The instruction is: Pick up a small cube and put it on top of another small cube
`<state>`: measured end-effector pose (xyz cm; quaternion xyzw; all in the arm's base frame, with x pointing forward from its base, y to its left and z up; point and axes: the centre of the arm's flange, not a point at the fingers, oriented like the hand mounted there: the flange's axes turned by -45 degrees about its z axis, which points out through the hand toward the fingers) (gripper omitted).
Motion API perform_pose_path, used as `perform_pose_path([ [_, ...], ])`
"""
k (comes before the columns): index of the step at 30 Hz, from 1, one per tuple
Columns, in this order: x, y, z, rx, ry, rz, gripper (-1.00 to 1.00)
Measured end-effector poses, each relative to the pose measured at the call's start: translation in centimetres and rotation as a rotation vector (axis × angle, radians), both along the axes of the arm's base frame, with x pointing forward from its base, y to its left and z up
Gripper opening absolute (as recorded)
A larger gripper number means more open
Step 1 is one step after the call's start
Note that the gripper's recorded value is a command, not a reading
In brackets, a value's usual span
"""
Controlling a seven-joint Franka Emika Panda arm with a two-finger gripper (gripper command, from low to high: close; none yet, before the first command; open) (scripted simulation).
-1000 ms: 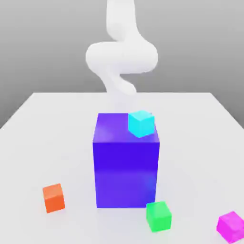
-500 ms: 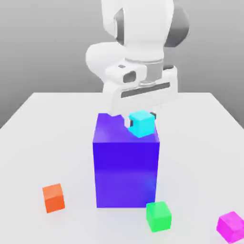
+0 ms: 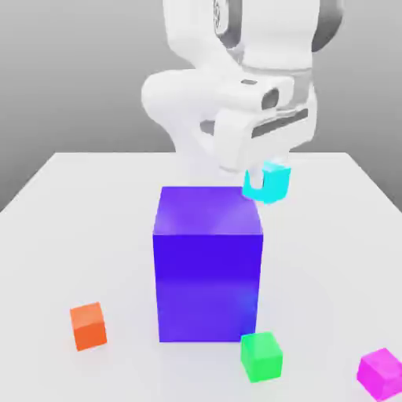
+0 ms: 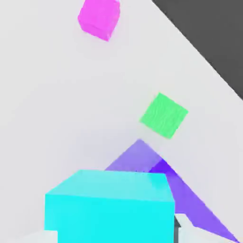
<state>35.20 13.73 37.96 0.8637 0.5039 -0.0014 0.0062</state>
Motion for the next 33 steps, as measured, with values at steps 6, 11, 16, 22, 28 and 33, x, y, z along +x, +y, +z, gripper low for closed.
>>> perform_pose_path([
  [6, -0.4, 8.6, -4.1, -0.01, 0.0, 0.458, -1.0],
  [11, -2.6, 15.8, -8.1, -0.013, 0.003, 0.841, -1.0],
  [16, -7.7, 23.1, -12.6, -0.01, 0.008, 1.251, -1.0],
  [22, -13.1, 28.4, -18.6, 0.002, 0.015, 1.644, -1.0],
  [28, -13.7, 28.9, -24.5, 0.005, 0.016, 1.68, 1.0],
  [33, -13.7, 28.9, -25.0, 0.006, 0.014, 1.681, 1.0],
])
